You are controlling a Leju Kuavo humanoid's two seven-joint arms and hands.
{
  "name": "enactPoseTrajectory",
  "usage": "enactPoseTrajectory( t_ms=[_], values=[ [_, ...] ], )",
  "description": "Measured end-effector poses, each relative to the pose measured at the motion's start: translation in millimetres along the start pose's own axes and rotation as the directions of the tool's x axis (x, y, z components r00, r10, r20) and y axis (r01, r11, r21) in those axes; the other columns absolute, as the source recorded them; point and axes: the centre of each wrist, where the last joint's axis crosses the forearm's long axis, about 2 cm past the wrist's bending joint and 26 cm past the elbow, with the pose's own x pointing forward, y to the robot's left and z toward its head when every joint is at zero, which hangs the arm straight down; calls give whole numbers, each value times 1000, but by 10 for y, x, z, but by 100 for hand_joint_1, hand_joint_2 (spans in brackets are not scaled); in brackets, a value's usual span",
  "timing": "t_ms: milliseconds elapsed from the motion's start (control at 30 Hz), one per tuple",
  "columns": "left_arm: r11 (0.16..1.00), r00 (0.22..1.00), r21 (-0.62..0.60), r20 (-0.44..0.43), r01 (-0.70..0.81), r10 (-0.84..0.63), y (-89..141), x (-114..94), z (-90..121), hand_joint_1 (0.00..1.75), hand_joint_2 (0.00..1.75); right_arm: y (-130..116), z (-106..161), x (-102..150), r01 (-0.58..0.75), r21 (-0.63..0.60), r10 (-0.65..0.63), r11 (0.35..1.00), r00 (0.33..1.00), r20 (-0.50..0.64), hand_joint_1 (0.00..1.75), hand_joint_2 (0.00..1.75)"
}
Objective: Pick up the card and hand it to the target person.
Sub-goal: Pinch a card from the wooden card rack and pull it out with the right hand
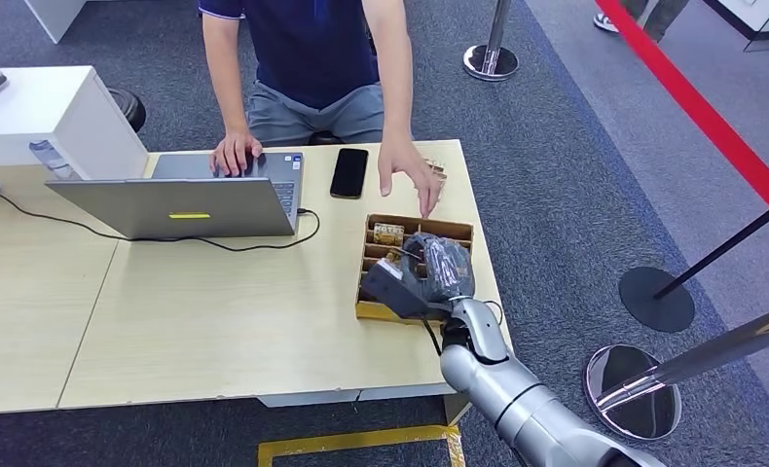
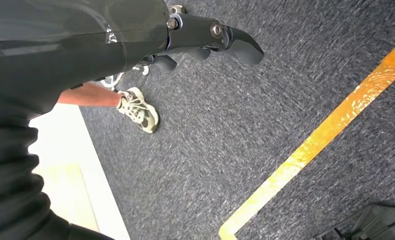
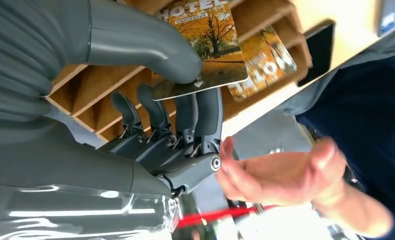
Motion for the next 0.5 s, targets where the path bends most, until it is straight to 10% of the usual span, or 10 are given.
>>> enactPoseTrajectory(
  t_ms=[500],
  values=[
    [1000,1000,-1,2,-16,16,27,-34,-9,0,175,-782,-439,207,419,-87,-411,904,906,98,140,175]
  ],
)
